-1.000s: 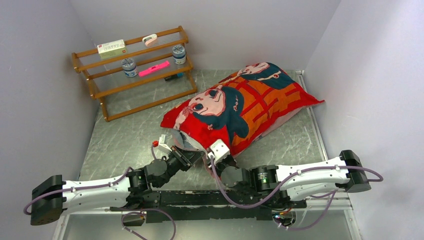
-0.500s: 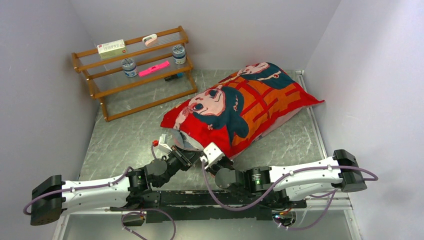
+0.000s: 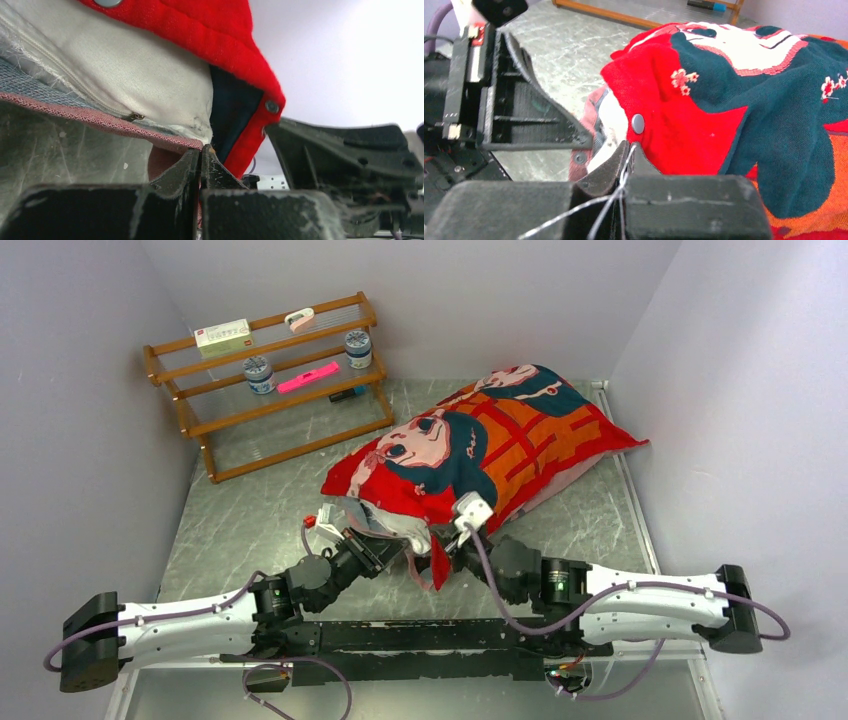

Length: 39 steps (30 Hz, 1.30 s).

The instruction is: Put the pillow into the pillowcase

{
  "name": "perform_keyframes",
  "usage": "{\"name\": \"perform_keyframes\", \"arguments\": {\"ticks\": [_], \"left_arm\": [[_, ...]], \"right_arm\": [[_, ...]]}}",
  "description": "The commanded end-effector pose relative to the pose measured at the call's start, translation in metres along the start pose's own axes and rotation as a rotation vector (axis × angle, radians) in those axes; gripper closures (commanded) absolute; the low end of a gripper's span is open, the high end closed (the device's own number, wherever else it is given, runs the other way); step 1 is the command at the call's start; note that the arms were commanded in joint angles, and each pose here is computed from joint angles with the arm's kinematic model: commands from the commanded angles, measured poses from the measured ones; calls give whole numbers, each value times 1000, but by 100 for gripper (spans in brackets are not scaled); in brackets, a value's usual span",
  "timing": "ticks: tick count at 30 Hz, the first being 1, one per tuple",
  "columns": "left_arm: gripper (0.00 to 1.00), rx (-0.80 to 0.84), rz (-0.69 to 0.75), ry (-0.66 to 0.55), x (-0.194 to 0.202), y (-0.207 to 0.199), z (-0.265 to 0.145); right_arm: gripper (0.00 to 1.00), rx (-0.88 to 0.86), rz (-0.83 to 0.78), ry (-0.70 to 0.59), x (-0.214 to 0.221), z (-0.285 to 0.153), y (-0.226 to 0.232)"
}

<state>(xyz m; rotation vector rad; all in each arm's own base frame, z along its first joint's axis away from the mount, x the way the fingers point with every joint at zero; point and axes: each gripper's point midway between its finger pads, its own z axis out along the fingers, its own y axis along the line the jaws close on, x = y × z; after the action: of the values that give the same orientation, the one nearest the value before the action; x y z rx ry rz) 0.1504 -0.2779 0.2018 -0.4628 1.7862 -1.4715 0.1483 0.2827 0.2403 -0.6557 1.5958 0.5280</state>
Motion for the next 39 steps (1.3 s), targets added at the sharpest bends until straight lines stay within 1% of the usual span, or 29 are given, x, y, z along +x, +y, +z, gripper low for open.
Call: {"name": "perform_keyframes", "arguments": {"ticks": [1,6,10,13,18,21,30,39], "left_arm": [[95,153,-26,-36,-17,-59,-2],[95,165,-30,-51,-21,-63,-3],[95,143,-43,-63,-23,-59,-3],[95,144,-80,-81,-27,-56,-4],[95,123,-79,-91,-29,-53,-5],[95,125,-84,-92,-29,-53,-4],[95,130,-108,-81,-25,-49,-3],[95,123,-131,-80,-22,-48,1]], "right_arm": [[100,-200,107,5,-2,3,23],[100,-275,65,69,8,11,42],[100,-349,43,107,16,15,60],[100,-327,31,132,23,18,58],[100,-308,34,124,25,15,51],[100,-328,43,108,21,13,54],[100,-356,49,123,28,17,63],[100,-306,72,139,32,19,57]]}}
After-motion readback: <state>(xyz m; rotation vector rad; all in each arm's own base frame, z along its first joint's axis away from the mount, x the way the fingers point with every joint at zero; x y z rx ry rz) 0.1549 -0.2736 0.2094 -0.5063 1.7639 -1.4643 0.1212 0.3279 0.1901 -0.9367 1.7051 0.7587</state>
